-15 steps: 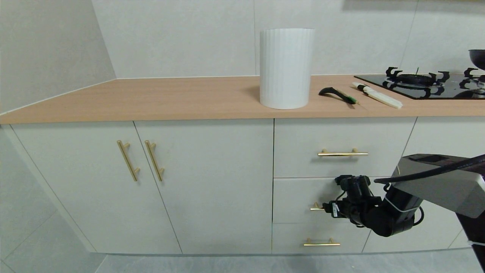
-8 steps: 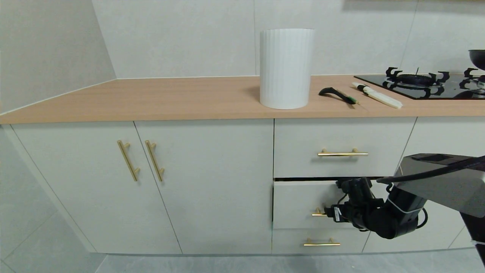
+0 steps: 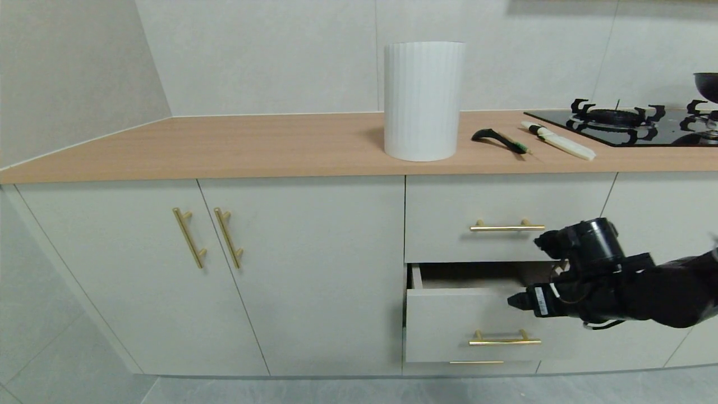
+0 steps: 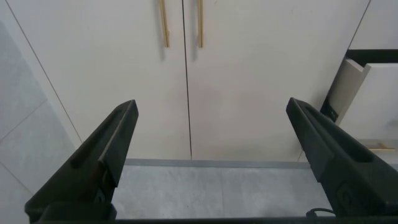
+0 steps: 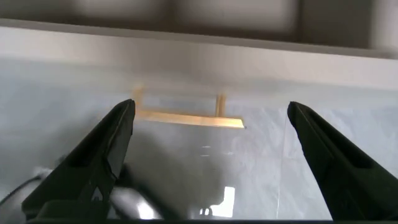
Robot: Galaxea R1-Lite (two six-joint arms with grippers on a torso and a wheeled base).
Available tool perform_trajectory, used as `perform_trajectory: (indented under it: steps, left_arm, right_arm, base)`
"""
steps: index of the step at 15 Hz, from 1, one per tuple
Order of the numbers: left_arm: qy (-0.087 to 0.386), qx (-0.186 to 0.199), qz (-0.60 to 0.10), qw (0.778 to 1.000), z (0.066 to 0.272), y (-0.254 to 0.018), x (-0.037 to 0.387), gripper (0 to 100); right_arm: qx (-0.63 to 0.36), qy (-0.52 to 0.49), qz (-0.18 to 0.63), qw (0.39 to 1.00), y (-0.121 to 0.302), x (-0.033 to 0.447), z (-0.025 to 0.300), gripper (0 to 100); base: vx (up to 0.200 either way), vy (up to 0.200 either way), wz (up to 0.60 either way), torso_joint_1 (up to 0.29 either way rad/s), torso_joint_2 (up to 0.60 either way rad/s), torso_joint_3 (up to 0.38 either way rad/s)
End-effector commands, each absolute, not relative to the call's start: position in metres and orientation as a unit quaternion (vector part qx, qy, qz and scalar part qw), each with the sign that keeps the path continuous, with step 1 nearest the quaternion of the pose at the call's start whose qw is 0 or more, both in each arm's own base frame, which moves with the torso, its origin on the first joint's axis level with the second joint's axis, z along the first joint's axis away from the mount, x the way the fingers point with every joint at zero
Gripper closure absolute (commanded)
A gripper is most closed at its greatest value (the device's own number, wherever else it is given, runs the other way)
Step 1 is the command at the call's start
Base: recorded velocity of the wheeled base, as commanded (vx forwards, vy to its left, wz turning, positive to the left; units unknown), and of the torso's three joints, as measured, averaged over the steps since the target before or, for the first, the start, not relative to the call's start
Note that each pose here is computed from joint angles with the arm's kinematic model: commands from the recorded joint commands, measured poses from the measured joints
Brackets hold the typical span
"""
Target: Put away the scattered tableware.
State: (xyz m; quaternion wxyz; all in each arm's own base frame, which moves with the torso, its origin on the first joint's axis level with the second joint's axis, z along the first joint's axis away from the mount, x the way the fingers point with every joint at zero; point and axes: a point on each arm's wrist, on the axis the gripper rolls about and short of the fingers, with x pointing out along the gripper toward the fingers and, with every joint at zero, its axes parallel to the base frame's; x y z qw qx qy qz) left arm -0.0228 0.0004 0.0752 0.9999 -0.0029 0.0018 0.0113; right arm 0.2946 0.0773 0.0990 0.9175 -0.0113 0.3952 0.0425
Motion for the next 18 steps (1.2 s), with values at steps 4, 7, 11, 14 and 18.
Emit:
perform_trajectory:
  steps: [4,7,11,14,18]
  left_arm:
    - [0.001,-0.003,0.012,1.0,0.075,0.0,-0.023,0]
    - [0.001,-0.003,0.012,1.0,0.075,0.0,-0.023,0]
    - [0.001,-0.003,0.012,1.0,0.075,0.0,-0.023,0]
    - [0.001,-0.003,0.012,1.0,0.075,0.0,-0.023,0]
    - [0.001,-0.003,0.012,1.0,0.075,0.0,-0.023,0]
  right_arm:
    - [0.0,0.322,0.097,0.942,0.085,0.246,0.173,0]
    - [-0.008,0.359,0.091,0.929,0.092,0.265,0.145,0]
    - [0.008,0.34,0.073,0.938,0.102,0.294,0.101,0]
    - [0.004,0.334,0.057,0.941,0.105,0.306,0.078,0]
    - [0.001,0.323,0.035,0.946,0.109,0.32,0.054,0]
  base:
    - [0.0,0.0,0.0,0.0,0.0,0.0]
    - [0.0,0.0,0.0,0.0,0.0,0.0]
    - [0.0,0.0,0.0,0.0,0.0,0.0]
    - [0.0,0.0,0.0,0.0,0.0,0.0]
    - [0.0,0.0,0.0,0.0,0.0,0.0]
